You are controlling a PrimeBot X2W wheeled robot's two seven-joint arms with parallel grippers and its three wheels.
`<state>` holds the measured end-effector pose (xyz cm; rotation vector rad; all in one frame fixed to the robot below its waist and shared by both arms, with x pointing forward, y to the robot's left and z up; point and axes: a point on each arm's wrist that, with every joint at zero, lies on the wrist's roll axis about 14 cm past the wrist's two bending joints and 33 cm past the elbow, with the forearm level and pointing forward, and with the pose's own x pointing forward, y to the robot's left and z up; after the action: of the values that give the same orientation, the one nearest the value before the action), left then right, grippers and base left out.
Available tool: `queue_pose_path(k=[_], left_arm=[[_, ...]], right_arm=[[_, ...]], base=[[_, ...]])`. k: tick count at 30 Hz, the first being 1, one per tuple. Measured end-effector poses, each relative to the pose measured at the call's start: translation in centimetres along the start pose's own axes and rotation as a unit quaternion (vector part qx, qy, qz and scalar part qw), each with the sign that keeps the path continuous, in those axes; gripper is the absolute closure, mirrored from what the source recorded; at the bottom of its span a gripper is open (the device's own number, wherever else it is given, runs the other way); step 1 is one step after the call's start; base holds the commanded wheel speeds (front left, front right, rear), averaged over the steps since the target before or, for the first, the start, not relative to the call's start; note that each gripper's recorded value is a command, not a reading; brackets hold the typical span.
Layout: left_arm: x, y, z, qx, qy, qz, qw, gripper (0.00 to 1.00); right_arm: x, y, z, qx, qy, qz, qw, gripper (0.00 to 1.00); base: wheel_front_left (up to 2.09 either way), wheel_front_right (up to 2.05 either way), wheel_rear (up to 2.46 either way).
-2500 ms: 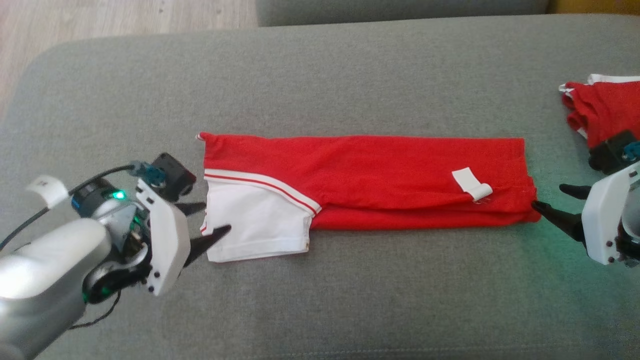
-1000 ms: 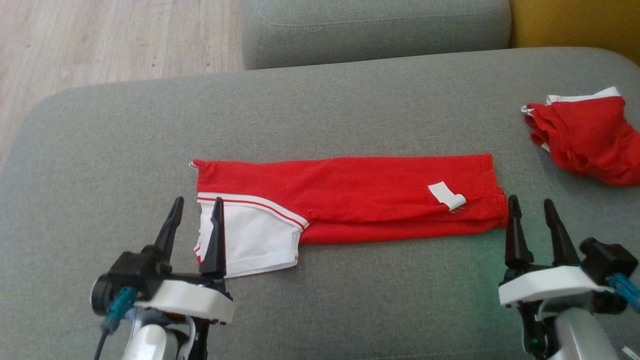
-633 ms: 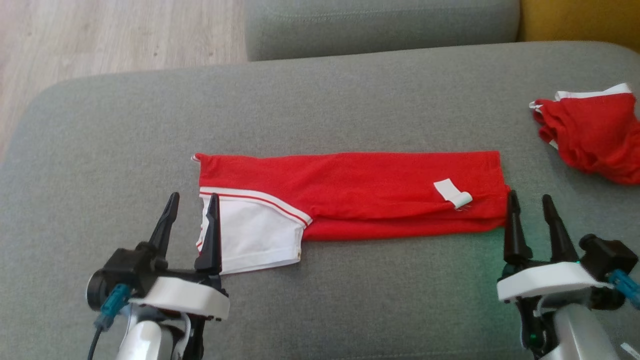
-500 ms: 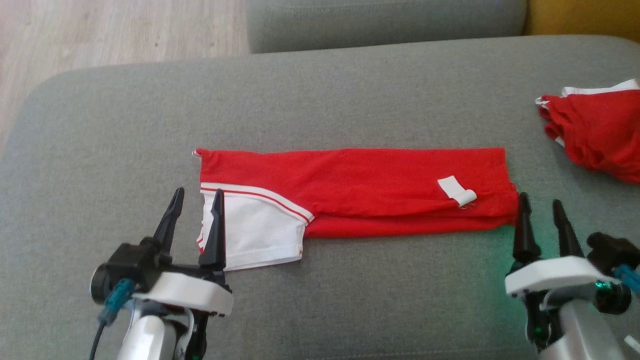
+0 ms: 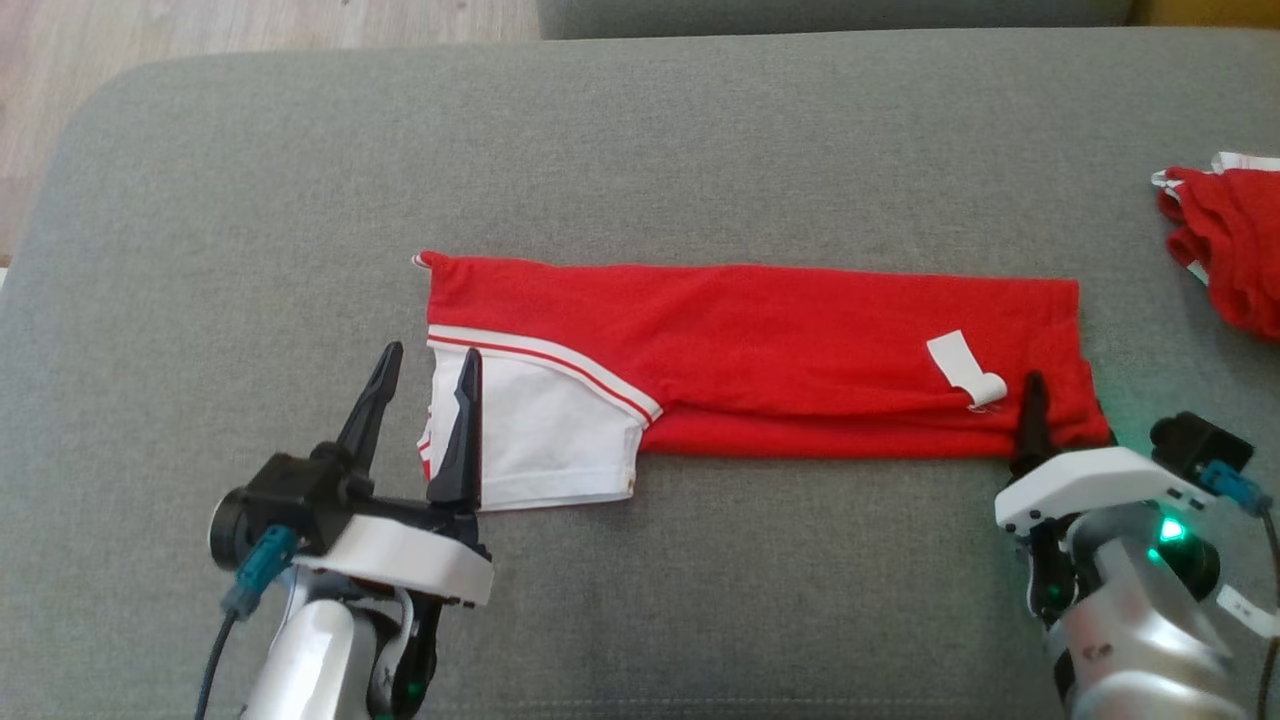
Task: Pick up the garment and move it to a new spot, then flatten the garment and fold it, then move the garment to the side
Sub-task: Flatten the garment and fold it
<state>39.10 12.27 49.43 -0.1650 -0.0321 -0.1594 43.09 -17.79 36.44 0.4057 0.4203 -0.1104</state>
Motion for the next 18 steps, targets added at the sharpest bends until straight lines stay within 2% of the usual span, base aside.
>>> queue_pose_path(k=[10, 11, 12, 13, 18], left_arm=[[0.4, -0.4, 0.0, -0.001, 0.000, -0.007, 1.000, 0.00], [0.4, -0.5, -0.1, -0.002, 0.000, -0.008, 1.000, 0.00], [0.5, -0.6, -0.1, -0.002, 0.001, -0.010, 1.000, 0.00], [0.5, -0.7, -0.2, -0.002, 0.001, -0.011, 1.000, 0.00], [0.7, -0.9, -0.1, -0.003, 0.000, -0.015, 1.000, 0.00]], right_arm=[[0.2, 0.1, -0.4, -0.004, 0.022, 0.000, 1.000, 0.00], [0.2, 0.1, -0.4, -0.003, 0.023, 0.001, 1.000, 0.15], [0.2, 0.1, -0.4, -0.002, 0.023, 0.001, 1.000, 0.85], [0.2, 0.1, -0.3, -0.003, 0.023, 0.001, 1.000, 1.00], [0.1, -0.9, 0.6, 0.007, 0.008, -0.014, 1.000, 1.00]], base=[[0.00, 0.00, 0.00], [0.00, 0.00, 0.00], [0.00, 0.00, 0.00], [0.00, 0.00, 0.00], [0.00, 0.00, 0.00]])
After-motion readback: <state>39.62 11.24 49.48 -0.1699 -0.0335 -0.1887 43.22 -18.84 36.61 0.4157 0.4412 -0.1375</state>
